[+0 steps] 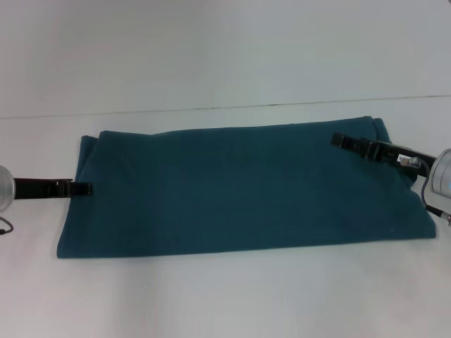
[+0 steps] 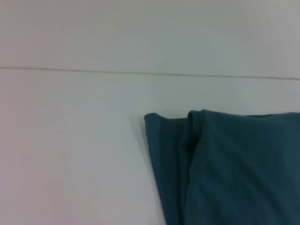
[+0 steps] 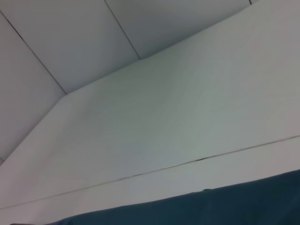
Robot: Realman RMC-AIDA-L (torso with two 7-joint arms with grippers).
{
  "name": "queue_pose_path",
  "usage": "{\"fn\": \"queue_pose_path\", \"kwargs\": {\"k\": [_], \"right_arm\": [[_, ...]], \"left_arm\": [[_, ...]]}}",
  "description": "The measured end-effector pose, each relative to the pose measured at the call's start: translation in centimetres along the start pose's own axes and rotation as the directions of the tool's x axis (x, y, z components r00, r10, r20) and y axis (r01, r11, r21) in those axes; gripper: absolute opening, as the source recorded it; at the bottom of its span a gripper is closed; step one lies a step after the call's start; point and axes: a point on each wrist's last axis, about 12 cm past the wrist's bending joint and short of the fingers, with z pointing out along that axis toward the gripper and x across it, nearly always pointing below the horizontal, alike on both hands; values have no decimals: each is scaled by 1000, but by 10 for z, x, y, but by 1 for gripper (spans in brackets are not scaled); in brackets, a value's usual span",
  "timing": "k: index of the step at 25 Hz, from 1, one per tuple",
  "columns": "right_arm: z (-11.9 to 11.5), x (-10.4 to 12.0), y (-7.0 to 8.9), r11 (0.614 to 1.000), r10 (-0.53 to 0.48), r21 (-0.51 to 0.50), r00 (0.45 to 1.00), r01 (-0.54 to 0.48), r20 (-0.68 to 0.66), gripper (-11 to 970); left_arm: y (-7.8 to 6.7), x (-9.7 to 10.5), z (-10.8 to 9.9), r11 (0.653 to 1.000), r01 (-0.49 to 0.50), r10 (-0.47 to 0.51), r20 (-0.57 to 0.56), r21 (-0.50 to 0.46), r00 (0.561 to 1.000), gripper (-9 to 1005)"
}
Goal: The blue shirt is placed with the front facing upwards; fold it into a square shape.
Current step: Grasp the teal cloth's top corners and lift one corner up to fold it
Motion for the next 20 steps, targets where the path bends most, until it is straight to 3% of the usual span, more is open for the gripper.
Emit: {"fn": "queue_pose_path", "kwargs": {"k": [20], "right_arm": [[3, -4, 2, 1000, -1, 0, 1000, 1, -4, 744]], "left_arm": [[-4, 1, 14, 1000, 6, -5, -61, 17, 998, 682]]}}
